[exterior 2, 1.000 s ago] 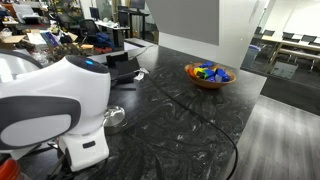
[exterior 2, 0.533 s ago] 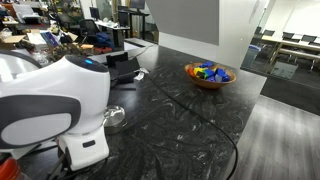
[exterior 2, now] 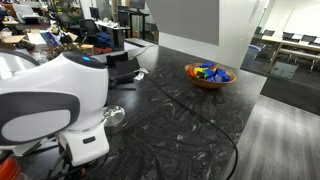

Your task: Pick up the scissors and place them inside the box

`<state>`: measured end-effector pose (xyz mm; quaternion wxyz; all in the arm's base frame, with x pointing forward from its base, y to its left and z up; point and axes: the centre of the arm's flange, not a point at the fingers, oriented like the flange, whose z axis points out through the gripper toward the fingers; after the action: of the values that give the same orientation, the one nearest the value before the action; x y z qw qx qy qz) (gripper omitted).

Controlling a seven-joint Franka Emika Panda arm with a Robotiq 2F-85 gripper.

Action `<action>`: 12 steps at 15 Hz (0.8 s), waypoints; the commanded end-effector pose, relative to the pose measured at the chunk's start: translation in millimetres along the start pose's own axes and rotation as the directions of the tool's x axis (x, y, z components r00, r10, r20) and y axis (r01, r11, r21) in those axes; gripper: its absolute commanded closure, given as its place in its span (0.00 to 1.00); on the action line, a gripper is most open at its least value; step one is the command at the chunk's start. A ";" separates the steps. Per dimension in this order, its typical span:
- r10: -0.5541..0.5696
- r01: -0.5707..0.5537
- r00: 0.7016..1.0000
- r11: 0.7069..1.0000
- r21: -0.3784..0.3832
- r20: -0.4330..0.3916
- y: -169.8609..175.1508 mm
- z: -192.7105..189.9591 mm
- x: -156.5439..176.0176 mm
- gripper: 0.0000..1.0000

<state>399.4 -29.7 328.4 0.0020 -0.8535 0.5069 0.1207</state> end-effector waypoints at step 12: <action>-0.061 0.055 0.966 0.998 -0.033 -0.253 5.7 -82.9 -6.7 0.98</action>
<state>415.0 -32.5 383.6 -0.0371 -0.8740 0.4829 0.0394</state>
